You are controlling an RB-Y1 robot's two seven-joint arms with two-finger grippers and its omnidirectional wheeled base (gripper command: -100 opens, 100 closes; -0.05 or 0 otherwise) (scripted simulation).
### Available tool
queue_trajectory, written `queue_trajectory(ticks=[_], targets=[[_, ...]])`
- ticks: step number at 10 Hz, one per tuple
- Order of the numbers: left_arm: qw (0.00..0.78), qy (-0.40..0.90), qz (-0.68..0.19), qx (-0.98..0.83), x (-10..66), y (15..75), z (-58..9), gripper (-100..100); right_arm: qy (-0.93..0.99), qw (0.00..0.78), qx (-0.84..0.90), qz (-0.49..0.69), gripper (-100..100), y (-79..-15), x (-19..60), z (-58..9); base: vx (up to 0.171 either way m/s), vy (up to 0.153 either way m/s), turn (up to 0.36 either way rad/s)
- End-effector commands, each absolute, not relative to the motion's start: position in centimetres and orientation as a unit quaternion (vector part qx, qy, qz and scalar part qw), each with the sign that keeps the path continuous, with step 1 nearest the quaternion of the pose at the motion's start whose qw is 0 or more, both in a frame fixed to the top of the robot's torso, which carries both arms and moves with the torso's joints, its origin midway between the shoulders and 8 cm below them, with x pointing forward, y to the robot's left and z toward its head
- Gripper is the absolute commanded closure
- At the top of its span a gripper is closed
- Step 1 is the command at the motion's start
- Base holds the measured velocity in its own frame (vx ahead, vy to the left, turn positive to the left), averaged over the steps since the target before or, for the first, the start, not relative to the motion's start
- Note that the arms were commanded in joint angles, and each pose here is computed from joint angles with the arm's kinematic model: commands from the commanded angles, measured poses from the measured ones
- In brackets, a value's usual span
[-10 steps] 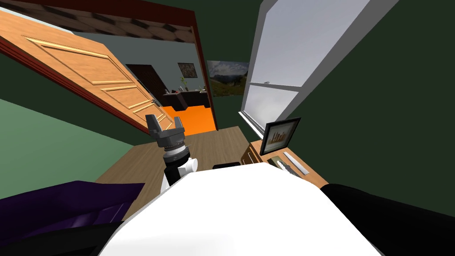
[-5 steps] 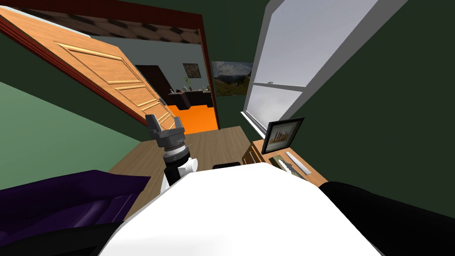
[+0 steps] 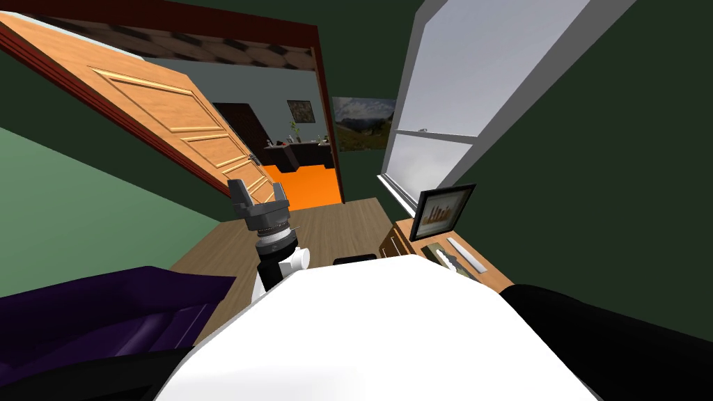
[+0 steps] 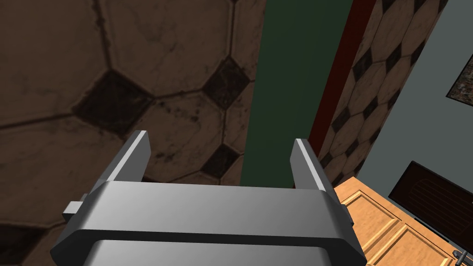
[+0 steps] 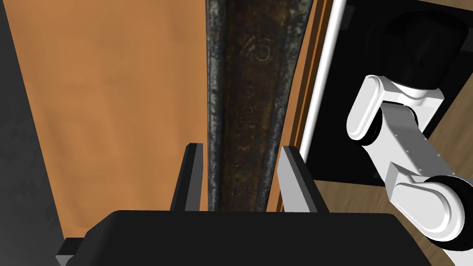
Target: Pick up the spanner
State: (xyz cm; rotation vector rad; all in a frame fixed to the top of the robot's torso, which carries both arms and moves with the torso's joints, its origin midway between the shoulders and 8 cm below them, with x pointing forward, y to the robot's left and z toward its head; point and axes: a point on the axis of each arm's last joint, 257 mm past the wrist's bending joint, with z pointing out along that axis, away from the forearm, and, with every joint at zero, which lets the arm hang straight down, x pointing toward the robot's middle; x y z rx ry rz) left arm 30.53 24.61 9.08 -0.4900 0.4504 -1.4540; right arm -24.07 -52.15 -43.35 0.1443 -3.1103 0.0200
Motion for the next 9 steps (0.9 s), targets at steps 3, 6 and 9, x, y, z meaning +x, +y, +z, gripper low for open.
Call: queue_trajectory(ticks=[3,6,9], targets=[[0.697,0.202,-0.652,-0.220,30.5,24.6,9.1,0,-0.998,0.014,0.056,0.007,100,-51.7,-24.4,-42.5,0.039,-0.024,-0.087],[0.697,0.202,-0.652,-0.220,30.5,24.6,9.1,0,-0.997,0.014,0.071,0.009,100,-51.1,-24.8,-41.1,0.071,-0.042,-0.088],[0.697,0.202,-0.652,-0.220,30.5,24.6,9.1,0,-0.997,0.014,0.072,0.009,0,-51.1,-24.8,-41.0,0.026,-0.013,-0.034]])
